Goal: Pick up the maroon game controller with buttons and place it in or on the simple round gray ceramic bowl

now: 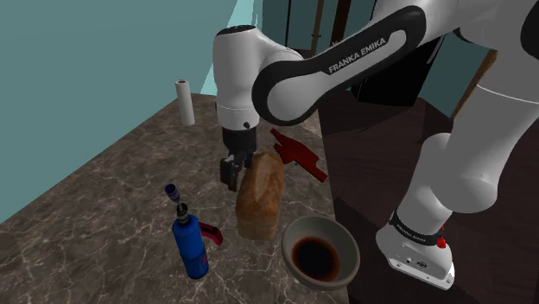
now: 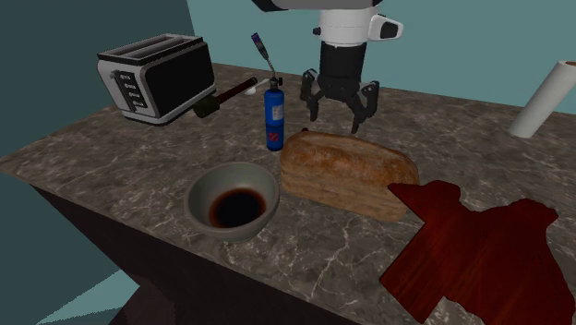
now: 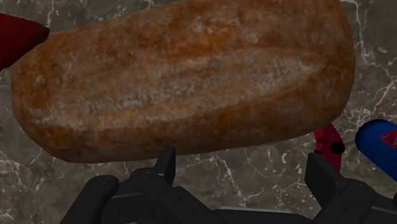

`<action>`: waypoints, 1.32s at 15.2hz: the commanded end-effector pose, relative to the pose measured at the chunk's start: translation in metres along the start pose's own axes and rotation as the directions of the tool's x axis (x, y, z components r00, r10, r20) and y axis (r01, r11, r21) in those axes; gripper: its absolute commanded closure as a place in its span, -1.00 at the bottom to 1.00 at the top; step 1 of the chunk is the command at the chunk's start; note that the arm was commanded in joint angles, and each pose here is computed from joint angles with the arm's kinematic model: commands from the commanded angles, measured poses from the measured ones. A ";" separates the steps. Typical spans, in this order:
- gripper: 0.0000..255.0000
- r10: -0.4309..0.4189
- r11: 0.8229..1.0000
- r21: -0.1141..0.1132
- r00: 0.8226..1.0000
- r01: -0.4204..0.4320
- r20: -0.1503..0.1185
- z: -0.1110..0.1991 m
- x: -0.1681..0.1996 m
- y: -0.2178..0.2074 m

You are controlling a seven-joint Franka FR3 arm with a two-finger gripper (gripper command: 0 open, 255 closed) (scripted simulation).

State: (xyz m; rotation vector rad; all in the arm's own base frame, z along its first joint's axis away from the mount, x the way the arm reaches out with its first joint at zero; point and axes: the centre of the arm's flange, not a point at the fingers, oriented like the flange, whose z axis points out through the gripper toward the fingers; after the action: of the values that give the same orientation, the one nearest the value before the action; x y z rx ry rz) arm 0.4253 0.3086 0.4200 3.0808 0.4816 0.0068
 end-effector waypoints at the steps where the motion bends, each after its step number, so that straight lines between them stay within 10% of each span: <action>1: -1.00 -0.024 1.000 -0.004 1.000 0.024 -0.005 0.013 0.012 -0.023; 9: -1.00 -0.120 0.993 -0.025 0.993 0.120 -0.019 0.062 0.052 -0.109; 20: -1.00 -0.125 0.992 -0.026 0.992 0.124 -0.020 0.105 0.055 -0.112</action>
State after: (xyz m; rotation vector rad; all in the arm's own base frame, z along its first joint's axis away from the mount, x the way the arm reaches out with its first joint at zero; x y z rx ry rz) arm 0.4439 0.4300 0.3135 3.0234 0.6684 0.0423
